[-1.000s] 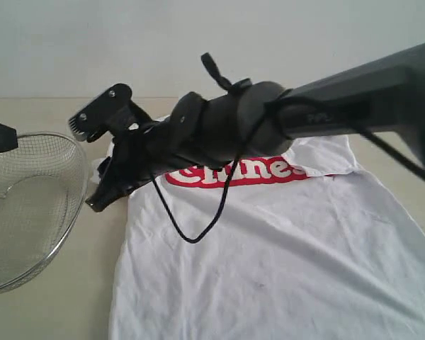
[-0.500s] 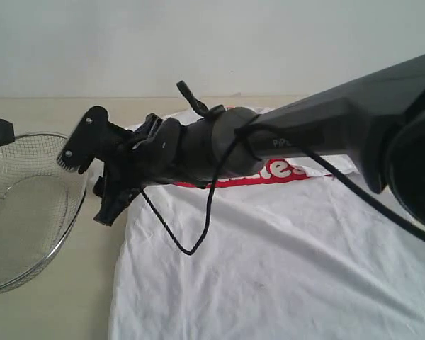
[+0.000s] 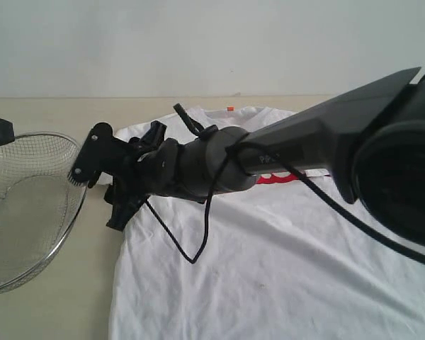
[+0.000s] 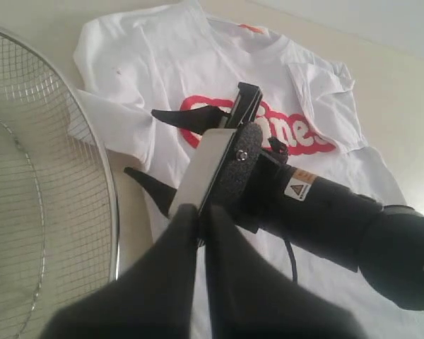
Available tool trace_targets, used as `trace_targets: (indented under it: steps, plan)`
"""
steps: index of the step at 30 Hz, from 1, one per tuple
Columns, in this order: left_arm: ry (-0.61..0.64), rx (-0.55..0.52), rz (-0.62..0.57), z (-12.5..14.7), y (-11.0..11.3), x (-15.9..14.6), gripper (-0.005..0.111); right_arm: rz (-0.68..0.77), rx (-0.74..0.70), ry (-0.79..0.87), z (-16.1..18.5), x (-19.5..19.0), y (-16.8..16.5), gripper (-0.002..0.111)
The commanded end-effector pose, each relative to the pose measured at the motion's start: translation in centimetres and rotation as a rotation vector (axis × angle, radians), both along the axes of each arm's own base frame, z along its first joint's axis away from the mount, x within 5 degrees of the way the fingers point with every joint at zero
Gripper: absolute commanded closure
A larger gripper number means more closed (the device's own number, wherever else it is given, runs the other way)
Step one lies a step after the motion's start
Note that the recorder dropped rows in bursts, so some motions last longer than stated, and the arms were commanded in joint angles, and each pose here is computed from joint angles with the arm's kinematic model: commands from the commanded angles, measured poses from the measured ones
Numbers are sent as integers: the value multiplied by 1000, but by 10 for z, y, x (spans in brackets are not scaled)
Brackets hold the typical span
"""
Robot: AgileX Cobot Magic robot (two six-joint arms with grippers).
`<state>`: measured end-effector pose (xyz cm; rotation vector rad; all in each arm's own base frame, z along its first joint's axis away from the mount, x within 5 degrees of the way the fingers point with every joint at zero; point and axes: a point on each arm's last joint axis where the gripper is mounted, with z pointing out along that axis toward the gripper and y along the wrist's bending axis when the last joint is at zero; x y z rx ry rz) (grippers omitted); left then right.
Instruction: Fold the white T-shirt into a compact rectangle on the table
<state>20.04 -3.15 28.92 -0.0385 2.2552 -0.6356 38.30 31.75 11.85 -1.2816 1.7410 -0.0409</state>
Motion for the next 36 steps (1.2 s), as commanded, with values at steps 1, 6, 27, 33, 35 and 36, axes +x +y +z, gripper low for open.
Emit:
trace_targets:
  steps: [1, 6, 27, 33, 35, 36]
  plan:
    - [-10, -4, 8, 1, 1, -1, 102, -3, -15, -22, -6, 2, 1, 51]
    - [-10, -4, 8, 1, 1, -1, 102, -10, -18, -48, -10, 2, 6, 51]
    - [-12, -1, 2, 1, 1, -1, 102, -68, -17, -167, -16, 9, 17, 87]
    - [-19, 2, 11, 1, 1, 0, 102, -169, 50, -176, -3, 13, 12, 109]
    - [-20, 2, 12, 1, 1, 0, 102, -174, 63, -182, 4, 13, 12, 108]
    - [-20, 2, 12, 1, 1, 0, 102, -180, 72, -182, 8, 13, 12, 108]
